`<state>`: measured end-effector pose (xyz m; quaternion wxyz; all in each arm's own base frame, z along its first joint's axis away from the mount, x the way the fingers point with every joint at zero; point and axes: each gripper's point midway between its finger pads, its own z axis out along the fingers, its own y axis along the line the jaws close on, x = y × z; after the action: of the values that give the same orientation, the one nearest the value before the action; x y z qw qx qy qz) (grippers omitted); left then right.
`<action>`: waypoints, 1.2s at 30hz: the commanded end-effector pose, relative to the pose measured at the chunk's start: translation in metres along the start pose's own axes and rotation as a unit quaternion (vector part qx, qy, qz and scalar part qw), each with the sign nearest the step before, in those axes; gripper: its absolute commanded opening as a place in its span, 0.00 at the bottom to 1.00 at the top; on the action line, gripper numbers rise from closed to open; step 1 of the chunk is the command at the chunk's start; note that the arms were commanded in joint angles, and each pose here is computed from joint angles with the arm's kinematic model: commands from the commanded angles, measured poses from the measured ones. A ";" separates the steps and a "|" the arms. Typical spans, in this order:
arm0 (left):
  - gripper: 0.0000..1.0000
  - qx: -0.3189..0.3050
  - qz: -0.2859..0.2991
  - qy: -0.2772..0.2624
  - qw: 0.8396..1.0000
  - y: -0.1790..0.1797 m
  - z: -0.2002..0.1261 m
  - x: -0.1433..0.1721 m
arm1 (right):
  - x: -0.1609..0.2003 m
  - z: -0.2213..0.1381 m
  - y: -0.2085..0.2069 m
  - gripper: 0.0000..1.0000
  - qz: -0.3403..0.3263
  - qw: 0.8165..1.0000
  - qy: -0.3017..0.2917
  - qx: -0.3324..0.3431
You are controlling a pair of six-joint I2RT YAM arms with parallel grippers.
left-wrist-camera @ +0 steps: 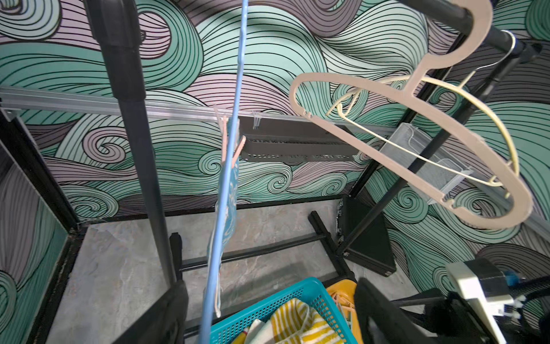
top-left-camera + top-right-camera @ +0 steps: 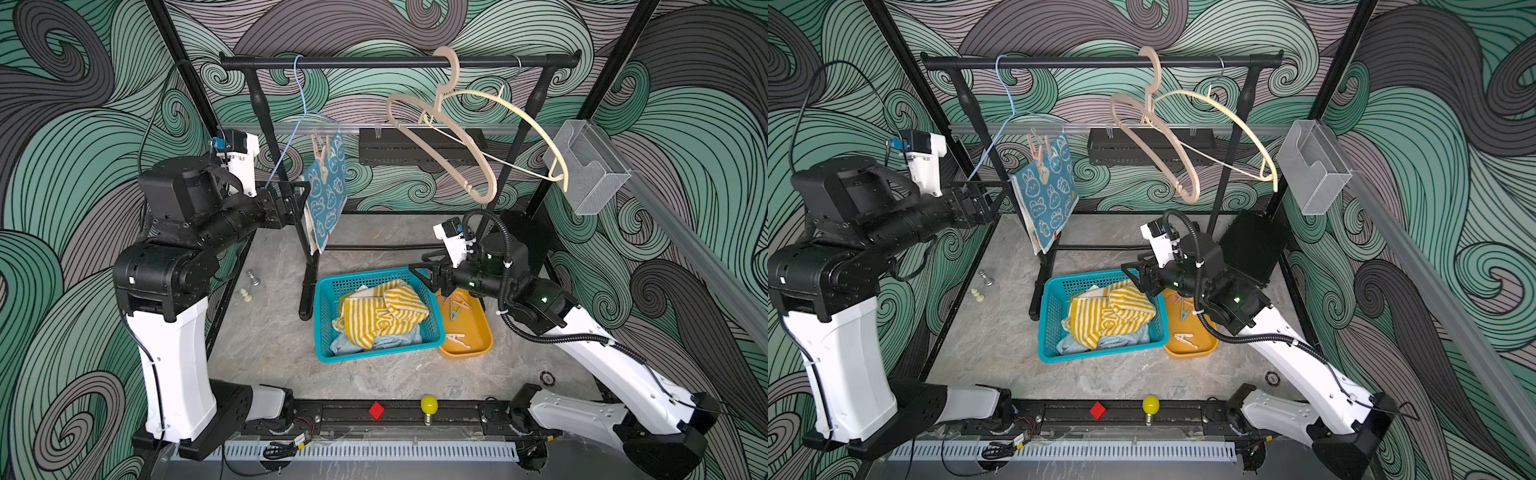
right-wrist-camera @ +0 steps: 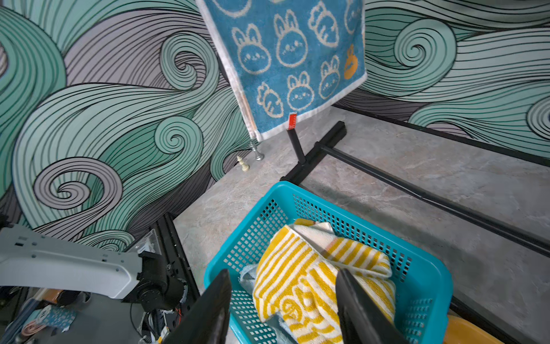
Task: Remove the clothespins securing towels to the hanger
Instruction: Pick up the hanger from the clothesline.
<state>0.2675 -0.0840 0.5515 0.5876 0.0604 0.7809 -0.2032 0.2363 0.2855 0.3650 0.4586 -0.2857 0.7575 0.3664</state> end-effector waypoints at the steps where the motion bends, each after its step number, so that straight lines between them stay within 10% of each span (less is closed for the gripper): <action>1: 0.85 0.063 -0.014 -0.029 0.998 -0.023 -0.014 -0.011 | -0.018 -0.002 0.022 0.60 -0.046 0.999 -0.016 -0.008; 36: 0.86 0.090 -0.042 -0.083 0.992 -0.040 -0.073 0.006 | -0.199 0.062 0.090 0.75 -0.183 0.971 -0.156 0.005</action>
<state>0.1876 -0.0968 0.5648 0.6184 0.0693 0.7207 -0.3056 0.2698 0.4015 0.5608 0.6355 -0.3394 0.5975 0.3520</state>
